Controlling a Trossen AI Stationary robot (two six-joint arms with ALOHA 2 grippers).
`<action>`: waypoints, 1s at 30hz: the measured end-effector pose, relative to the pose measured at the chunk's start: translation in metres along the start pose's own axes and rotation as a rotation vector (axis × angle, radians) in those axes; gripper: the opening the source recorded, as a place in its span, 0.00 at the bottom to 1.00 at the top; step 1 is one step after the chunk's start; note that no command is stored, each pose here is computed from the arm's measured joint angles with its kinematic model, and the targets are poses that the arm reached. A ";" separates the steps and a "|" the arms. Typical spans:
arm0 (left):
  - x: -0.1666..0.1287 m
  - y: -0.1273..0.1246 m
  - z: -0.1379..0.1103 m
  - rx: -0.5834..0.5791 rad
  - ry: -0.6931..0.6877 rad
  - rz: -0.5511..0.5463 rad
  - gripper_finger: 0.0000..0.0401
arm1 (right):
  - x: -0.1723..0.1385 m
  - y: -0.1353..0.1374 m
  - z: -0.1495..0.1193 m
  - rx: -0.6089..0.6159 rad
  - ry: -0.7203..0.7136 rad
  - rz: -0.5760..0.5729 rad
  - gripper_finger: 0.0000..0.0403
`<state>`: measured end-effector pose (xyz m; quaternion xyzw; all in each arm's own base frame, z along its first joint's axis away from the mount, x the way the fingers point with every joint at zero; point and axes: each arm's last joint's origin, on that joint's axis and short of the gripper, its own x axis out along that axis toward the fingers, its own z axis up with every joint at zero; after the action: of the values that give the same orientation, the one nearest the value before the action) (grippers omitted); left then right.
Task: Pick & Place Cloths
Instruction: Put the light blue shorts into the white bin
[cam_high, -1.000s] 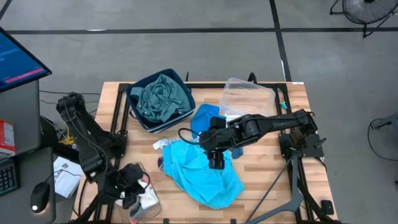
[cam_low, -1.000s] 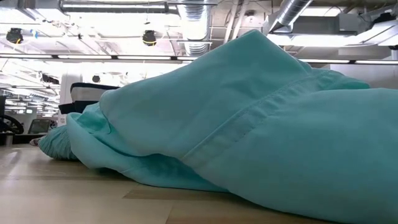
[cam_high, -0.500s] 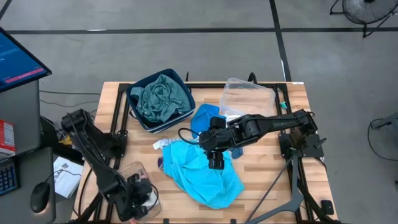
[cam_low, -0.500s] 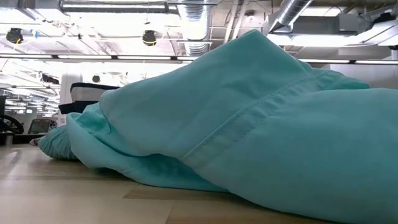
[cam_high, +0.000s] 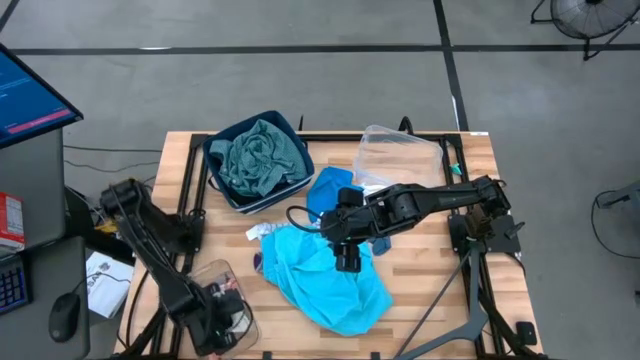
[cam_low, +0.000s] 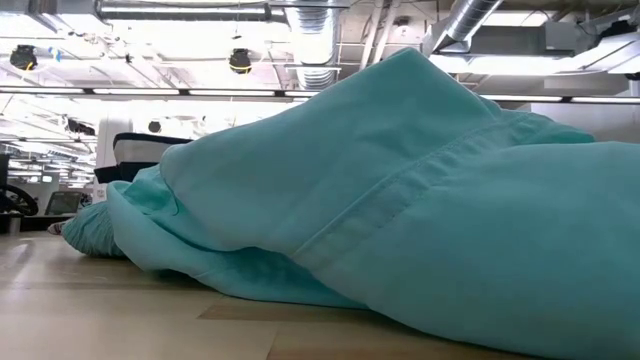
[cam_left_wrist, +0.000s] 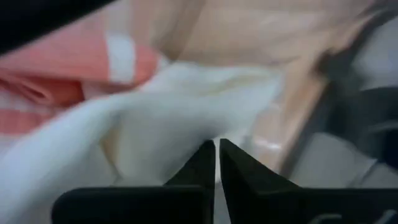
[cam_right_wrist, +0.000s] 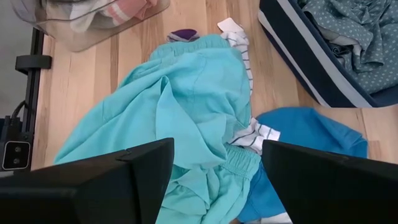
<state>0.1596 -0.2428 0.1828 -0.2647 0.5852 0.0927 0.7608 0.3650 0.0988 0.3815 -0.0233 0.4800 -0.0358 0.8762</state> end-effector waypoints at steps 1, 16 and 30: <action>-0.009 0.000 0.003 -0.009 -0.023 -0.030 0.03 | 0.000 0.000 0.000 0.000 0.002 0.000 0.59; -0.182 0.051 0.044 -0.044 -0.901 -0.456 0.43 | 0.086 0.022 0.011 -0.054 0.066 0.037 0.60; -0.205 0.067 0.052 -0.007 -1.072 -0.388 0.57 | 0.244 0.035 -0.036 -0.157 0.455 0.011 0.52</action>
<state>0.1118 -0.1247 0.3647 -0.2856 0.0577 0.0746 0.9537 0.4666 0.1132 0.1544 -0.0798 0.6666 0.0020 0.7412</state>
